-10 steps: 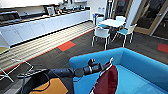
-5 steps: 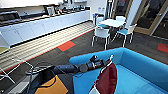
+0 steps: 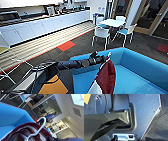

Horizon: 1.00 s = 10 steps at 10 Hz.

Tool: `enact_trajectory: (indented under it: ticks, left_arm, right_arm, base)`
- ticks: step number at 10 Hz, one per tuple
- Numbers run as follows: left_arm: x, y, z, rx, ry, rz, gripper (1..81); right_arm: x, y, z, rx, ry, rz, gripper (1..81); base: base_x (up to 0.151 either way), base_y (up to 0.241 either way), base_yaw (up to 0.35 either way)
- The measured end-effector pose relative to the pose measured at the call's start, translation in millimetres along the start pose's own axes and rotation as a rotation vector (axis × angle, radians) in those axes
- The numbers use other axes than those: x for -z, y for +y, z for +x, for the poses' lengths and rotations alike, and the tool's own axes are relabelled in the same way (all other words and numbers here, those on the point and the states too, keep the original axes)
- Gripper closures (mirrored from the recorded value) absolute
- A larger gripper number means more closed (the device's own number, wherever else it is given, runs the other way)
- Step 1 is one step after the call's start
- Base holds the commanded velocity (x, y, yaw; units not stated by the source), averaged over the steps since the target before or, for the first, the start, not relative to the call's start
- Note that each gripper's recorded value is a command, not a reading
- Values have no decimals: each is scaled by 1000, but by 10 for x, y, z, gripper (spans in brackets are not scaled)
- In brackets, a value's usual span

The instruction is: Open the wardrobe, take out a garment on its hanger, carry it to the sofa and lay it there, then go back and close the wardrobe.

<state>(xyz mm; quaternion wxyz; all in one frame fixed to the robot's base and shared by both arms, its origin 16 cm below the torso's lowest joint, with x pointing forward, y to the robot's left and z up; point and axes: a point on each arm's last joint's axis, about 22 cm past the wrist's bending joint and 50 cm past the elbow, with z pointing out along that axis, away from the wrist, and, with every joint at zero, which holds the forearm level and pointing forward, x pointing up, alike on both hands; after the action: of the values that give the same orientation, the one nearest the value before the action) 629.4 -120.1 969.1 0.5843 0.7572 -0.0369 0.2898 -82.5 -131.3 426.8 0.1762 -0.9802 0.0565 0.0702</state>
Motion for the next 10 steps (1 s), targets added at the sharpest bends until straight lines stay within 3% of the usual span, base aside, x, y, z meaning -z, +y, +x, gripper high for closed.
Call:
enact_trajectory:
  ticks: [5,10]
  left_arm:
    - [-224,-104,511,-61,22,85,811]
    - [-181,-165,1057,-93,74,149,811]
  right_arm:
    - [0,-3,-6,0,-2,0,10]
    - [1,0,-8,-1,-3,0,10]
  base:
    - [0,0,0]
    - [0,0,0]
